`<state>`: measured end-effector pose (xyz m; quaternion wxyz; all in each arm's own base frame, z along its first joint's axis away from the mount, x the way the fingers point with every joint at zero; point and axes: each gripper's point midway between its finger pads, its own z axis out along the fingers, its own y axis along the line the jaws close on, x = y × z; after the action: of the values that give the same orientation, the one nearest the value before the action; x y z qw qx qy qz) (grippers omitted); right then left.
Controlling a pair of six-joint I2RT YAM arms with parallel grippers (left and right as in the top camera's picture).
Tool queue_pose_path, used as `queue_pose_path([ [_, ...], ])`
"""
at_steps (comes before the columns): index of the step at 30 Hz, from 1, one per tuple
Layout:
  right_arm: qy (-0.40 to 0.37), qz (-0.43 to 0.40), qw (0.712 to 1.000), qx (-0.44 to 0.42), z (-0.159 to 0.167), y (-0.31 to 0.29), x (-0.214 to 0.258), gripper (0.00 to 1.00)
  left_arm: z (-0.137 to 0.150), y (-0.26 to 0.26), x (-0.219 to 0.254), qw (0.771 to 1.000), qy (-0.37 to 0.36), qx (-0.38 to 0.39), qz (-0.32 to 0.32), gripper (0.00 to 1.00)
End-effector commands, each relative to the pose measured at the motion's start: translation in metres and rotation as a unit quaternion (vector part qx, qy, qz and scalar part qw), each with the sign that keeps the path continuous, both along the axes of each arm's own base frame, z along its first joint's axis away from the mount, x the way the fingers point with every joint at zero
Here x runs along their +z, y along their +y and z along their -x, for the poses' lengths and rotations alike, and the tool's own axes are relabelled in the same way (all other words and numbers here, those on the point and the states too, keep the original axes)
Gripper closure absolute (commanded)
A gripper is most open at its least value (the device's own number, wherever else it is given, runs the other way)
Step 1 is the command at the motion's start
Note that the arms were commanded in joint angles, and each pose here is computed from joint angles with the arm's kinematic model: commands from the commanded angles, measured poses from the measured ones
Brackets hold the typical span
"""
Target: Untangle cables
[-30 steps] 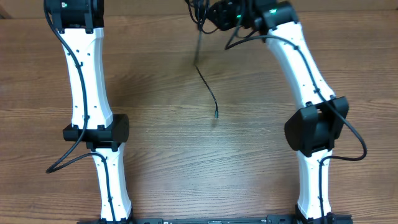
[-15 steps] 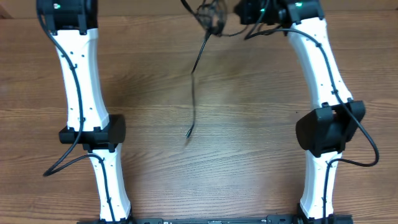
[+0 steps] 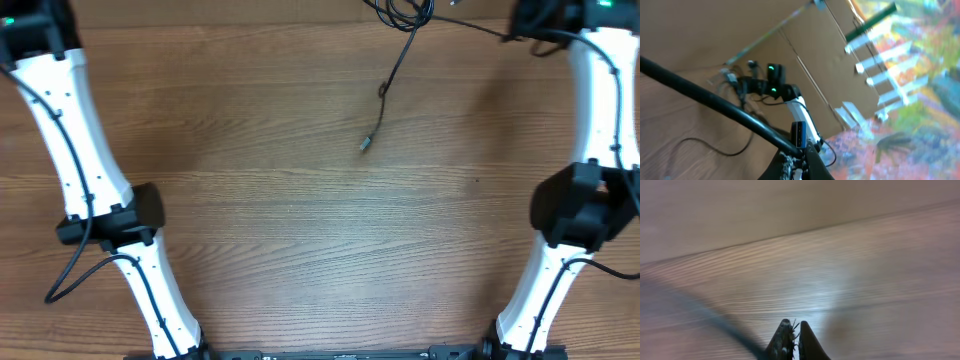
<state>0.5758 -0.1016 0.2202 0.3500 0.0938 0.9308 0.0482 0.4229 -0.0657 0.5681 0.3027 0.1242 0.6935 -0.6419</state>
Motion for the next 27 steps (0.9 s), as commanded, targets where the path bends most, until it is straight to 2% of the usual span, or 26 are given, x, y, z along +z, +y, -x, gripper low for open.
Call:
queue_pose_path([
  [1,-0.010,0.050,0.995,-0.080,0.026,-0.087,0.022,0.96,0.029,0.024,0.022,0.999,-0.004,0.038,-0.009,0.96],
  [4,-0.018,0.014,0.995,-0.096,0.038,-0.115,0.023,0.96,0.029,0.034,0.022,0.999,-0.006,0.051,-0.010,0.96],
  [7,-0.052,-0.037,0.995,-0.070,0.036,-0.117,0.033,0.96,0.029,0.034,0.023,0.999,-0.010,0.051,-0.011,0.96],
  [12,-0.070,-0.031,0.993,-0.088,0.037,-0.134,0.041,0.96,0.037,0.031,0.026,0.996,-0.069,0.052,-0.031,0.96],
  [16,-0.079,-0.053,0.993,-0.066,0.036,-0.123,0.047,0.96,0.042,0.026,0.027,0.992,-0.109,0.048,-0.043,0.96],
  [19,-0.096,-0.082,0.992,-0.025,0.032,-0.099,0.058,0.96,0.041,0.014,0.040,0.990,-0.133,0.044,-0.011,0.96],
  [23,-0.107,-0.084,0.991,0.004,0.026,-0.070,0.071,0.96,0.035,0.003,0.075,0.983,-0.150,0.057,0.092,0.96],
  [25,-0.112,-0.082,0.990,0.018,0.022,-0.055,0.077,0.96,0.034,0.000,0.090,0.967,-0.215,0.075,0.118,0.96],
  [26,-0.116,-0.081,0.990,0.029,0.020,-0.044,0.082,0.96,0.024,-0.001,0.094,0.931,-0.337,0.114,0.085,0.96],
  [27,-0.118,-0.080,0.989,0.034,0.019,-0.038,0.084,0.96,0.013,-0.003,0.088,0.915,-0.378,0.130,0.054,0.96],
])
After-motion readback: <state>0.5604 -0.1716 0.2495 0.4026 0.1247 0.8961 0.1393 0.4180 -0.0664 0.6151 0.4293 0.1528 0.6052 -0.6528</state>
